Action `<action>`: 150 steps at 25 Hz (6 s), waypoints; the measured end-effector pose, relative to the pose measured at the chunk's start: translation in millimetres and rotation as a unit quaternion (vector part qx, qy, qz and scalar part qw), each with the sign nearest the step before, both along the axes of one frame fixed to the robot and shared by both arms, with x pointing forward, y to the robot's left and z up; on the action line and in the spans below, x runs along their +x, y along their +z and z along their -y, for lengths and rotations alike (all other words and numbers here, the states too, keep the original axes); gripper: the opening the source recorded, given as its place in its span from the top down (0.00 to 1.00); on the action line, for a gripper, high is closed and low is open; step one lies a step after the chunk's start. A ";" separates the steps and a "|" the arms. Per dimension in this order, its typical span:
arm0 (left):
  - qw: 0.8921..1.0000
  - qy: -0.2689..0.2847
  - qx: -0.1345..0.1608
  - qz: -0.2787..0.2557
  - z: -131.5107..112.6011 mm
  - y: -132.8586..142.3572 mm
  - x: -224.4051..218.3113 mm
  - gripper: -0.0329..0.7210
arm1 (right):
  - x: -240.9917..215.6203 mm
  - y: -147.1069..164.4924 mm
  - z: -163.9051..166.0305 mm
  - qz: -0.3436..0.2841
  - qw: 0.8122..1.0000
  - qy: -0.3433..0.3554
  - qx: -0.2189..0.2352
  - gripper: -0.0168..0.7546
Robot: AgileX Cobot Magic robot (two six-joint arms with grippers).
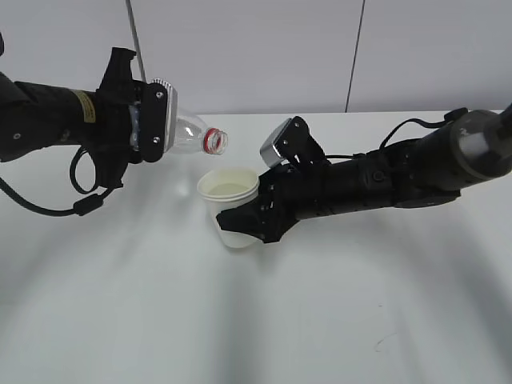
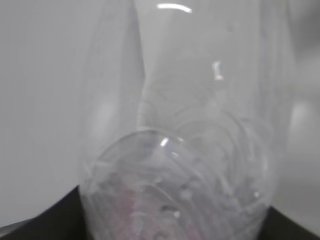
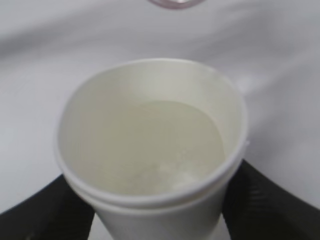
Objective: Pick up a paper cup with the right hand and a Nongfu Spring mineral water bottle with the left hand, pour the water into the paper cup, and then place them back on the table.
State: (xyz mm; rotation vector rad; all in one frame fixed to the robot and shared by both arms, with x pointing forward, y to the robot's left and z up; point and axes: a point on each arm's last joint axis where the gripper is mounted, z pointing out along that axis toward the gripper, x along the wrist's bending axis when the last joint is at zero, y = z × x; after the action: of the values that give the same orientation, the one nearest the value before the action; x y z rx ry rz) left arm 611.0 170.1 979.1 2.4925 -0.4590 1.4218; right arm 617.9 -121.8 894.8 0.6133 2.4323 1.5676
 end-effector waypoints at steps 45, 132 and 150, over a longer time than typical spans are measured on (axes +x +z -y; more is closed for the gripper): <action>0.745 0.400 -0.519 -0.121 -19.2 3.7 6.6 0.44 | 19.3 7.1 7.8 -0.013 0.988 -0.140 0.057 0.30; 0.718 0.416 -0.549 -0.104 -21.9 0.0 10.5 0.44 | 66.1 -53.9 106.9 0.111 0.885 -0.446 0.068 0.22; 0.718 0.416 -0.549 -0.104 -21.9 0.0 10.5 0.44 | 56.9 -45.3 109.1 0.094 0.886 -0.451 0.056 0.17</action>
State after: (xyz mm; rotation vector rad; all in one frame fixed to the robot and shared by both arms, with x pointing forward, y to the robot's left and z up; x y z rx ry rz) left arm 621.5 192.0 979.1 1.7034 1.3376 1.0170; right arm 674.8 -230.9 849.5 1.2941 1.5137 1.2507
